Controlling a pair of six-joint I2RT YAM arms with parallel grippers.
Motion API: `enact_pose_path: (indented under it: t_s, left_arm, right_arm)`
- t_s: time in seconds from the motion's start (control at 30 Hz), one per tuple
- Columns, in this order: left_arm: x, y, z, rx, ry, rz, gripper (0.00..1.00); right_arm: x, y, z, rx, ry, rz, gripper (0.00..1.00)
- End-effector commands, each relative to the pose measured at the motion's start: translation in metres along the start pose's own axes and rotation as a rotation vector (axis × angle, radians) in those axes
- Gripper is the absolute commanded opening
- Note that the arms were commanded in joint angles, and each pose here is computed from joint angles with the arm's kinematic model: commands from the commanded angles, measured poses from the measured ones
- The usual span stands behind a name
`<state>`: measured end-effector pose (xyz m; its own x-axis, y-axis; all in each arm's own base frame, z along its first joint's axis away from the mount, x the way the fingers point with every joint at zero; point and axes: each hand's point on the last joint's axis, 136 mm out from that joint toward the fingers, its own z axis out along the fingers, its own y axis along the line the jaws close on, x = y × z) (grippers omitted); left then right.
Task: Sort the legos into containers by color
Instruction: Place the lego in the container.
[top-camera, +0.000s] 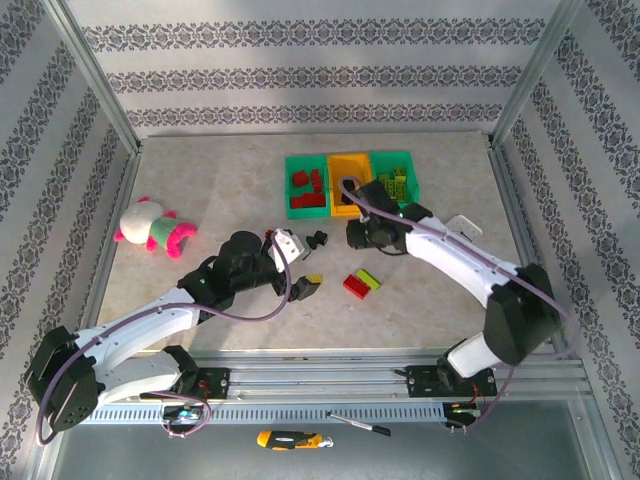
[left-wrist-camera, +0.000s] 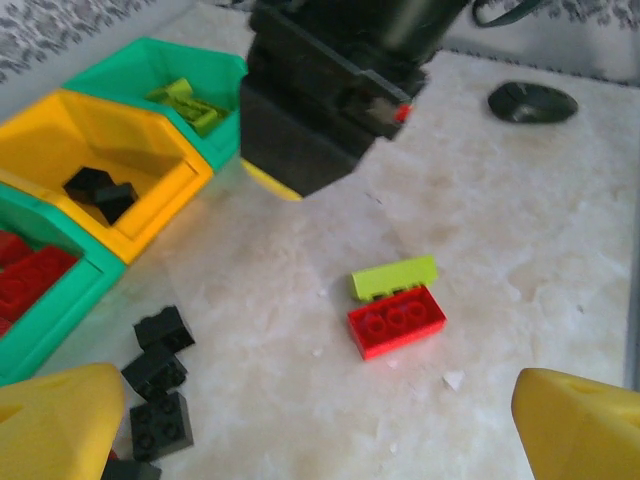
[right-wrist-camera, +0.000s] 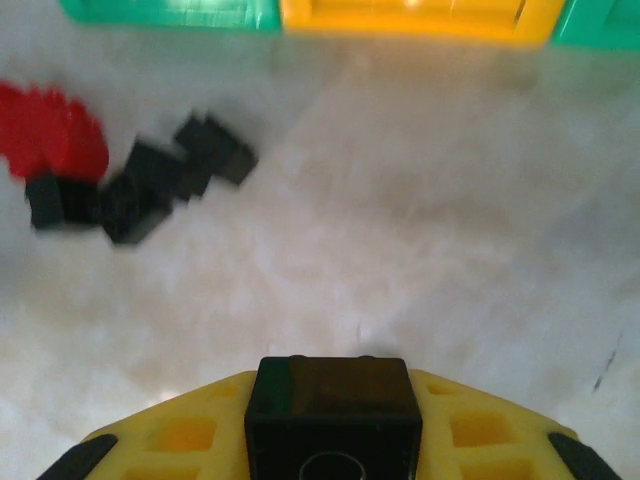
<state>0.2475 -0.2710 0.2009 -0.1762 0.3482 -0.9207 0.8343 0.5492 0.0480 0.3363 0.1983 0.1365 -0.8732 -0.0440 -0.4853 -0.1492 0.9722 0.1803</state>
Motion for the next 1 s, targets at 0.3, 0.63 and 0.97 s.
enact_pose_path:
  t_s: [0.3,0.63,0.97]
  left_arm:
    - [-0.010,0.017,0.027,-0.080,-0.084,-0.111,0.99]
    - [0.002,0.029,0.025,-0.159,-0.057,-0.123,0.99]
    - [0.023,0.068,0.013,-0.329,0.094,-0.207,0.99]
  right_arm:
    - [-0.131,-0.035,0.087,0.109,-0.137,-0.027,0.30]
    - [-0.165,-0.031,0.093,0.067,-0.180,-0.049,0.56]
    - [-0.131,0.012,0.013,-0.053,-0.280,-0.143,0.89]
